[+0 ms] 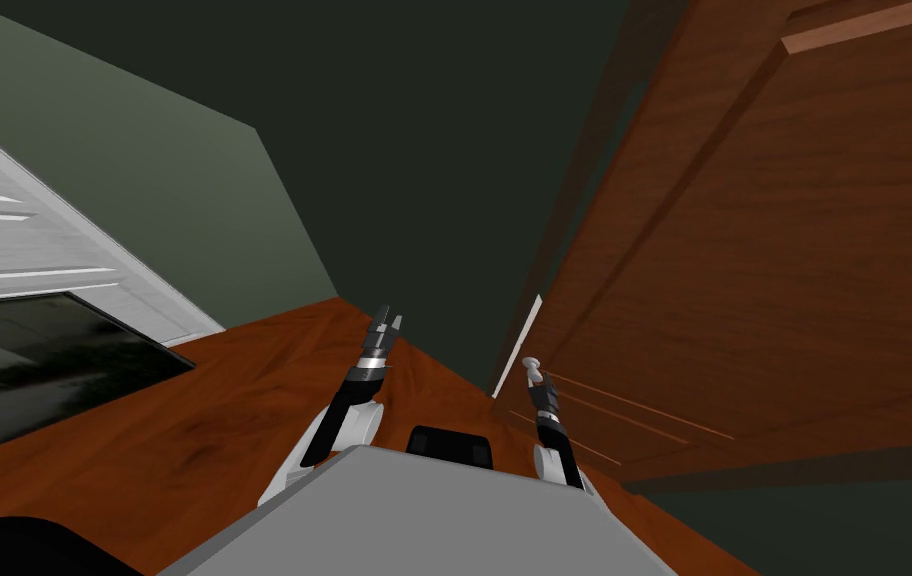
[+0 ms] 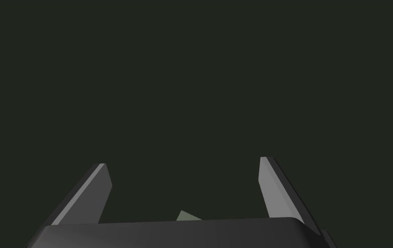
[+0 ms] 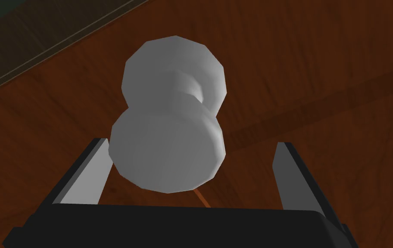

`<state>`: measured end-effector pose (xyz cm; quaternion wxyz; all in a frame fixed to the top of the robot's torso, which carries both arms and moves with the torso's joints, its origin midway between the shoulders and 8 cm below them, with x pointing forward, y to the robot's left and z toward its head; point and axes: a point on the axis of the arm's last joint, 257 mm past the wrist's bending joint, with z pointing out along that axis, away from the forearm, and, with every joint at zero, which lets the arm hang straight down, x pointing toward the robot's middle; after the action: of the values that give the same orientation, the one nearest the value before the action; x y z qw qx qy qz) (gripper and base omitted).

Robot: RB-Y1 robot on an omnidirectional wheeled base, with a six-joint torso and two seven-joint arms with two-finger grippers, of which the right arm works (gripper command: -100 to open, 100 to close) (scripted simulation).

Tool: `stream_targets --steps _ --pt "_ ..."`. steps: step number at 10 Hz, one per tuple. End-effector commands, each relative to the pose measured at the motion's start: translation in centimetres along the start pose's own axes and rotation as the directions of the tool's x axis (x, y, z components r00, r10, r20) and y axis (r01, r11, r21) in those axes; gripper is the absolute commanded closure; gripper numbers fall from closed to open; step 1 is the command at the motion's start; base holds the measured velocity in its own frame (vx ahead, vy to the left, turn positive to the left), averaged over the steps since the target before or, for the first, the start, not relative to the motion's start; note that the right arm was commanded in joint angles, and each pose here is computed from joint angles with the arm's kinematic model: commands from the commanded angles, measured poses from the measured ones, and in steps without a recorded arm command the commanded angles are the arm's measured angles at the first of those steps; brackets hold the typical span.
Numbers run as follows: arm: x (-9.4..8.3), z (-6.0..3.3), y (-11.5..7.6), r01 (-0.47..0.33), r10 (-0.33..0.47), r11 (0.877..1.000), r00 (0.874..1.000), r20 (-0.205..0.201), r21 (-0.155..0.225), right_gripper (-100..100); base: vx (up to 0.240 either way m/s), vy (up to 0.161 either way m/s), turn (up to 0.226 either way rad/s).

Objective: Pull the door open

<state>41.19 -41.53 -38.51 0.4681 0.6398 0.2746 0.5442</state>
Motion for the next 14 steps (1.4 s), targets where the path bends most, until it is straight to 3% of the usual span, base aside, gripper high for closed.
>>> stream_targets --steps 1,3,6,7,8,10,11,12,13,14 --pt "0.23 0.08 -0.11 -0.063 0.063 0.998 0.998 0.002 -0.004 -100 -0.04 0.027 0.047" --pt "0.31 0.09 -0.14 -0.116 0.116 0.993 0.993 0.006 -0.007 -100 -0.058 0.013 0.045" --pt "0.48 0.12 -0.21 -0.224 0.225 0.974 0.974 0.015 -0.015 -100 -0.056 -0.013 0.048" --pt "0.57 0.13 -0.26 -0.275 0.275 0.961 0.961 0.019 -0.02 -100 -0.058 -0.006 0.053" --pt "0.57 0.13 -0.26 -0.279 0.28 0.96 0.96 0.019 -0.02 -100 -0.043 -0.003 0.025" --pt "0.75 0.15 -0.38 -0.374 0.374 0.927 0.927 0.026 -0.03 -100 -0.059 -0.004 0.065" --pt "0.75 0.15 -0.38 -0.387 0.388 0.921 0.921 0.026 -0.03 -100 -0.059 -0.008 0.026" --pt "0.84 0.15 -0.45 -0.436 0.437 0.899 0.899 0.029 -0.036 -100 -0.052 -0.01 0.055" --pt "0.84 0.15 -0.45 -0.44 0.441 0.897 0.897 0.029 -0.036 -100 -0.041 -0.009 0.024" --pt "0.93 0.15 -0.52 -0.491 0.492 0.87 0.87 0.031 -0.042 -100 -0.047 -0.01 0.048"
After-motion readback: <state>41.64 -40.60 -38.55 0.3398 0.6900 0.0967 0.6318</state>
